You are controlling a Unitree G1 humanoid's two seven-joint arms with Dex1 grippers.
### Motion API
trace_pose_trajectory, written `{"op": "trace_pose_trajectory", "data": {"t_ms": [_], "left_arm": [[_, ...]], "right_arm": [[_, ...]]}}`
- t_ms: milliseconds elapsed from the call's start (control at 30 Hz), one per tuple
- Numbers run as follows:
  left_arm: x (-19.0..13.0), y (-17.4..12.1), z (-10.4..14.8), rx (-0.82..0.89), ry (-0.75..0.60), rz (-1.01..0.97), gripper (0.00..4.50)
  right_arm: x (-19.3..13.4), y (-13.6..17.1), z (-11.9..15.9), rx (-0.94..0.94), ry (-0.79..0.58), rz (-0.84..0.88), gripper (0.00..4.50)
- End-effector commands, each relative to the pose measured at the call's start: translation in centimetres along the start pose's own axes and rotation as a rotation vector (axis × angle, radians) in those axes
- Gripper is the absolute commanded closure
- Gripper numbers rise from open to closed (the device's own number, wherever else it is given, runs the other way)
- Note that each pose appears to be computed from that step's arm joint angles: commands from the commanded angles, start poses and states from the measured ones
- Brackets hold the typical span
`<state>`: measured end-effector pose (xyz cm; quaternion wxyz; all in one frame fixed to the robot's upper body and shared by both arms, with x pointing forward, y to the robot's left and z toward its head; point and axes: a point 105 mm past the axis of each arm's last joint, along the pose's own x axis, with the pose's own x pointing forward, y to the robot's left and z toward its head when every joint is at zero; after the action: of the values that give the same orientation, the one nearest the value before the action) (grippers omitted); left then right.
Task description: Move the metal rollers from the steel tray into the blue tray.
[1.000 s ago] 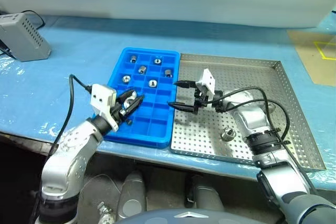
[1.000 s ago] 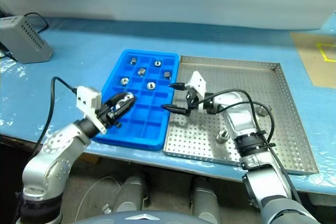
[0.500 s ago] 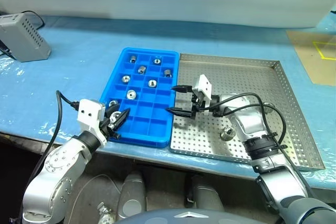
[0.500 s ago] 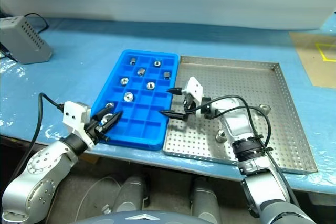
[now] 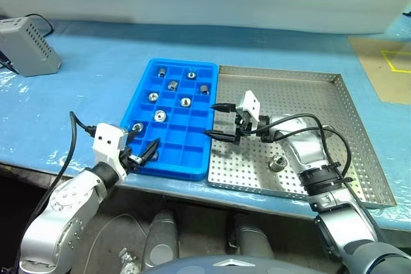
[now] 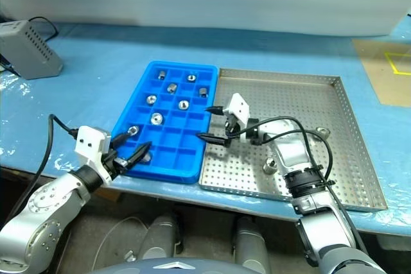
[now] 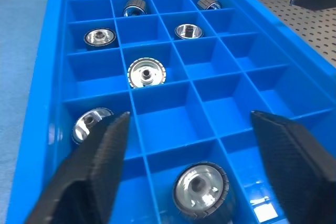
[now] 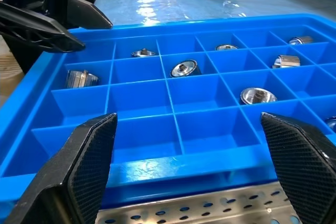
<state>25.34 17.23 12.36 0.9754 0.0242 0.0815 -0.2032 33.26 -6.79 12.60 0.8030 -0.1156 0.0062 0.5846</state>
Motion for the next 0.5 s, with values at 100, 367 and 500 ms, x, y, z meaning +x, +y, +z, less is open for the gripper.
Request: {"op": "trace_pose_trajectory", "data": {"t_ms": [100,367,500], "left_arm": [[0.5,0.3,4.3,0.079,-0.15,-0.001,0.05],[2.3,-4.2,8.2,0.071,-0.304,-0.368,0.05],[4.1,-5.9,8.4,0.06,-0.306,-0.53,0.05]], "right_arm": [[-0.8,-0.5,1.5,-0.03,-0.044,-0.047,0.0],[-4.0,-0.6,0.4,-0.018,0.049,-0.176,0.0],[-6.0,0.2,-1.7,0.014,0.141,-0.231,0.0]]}}
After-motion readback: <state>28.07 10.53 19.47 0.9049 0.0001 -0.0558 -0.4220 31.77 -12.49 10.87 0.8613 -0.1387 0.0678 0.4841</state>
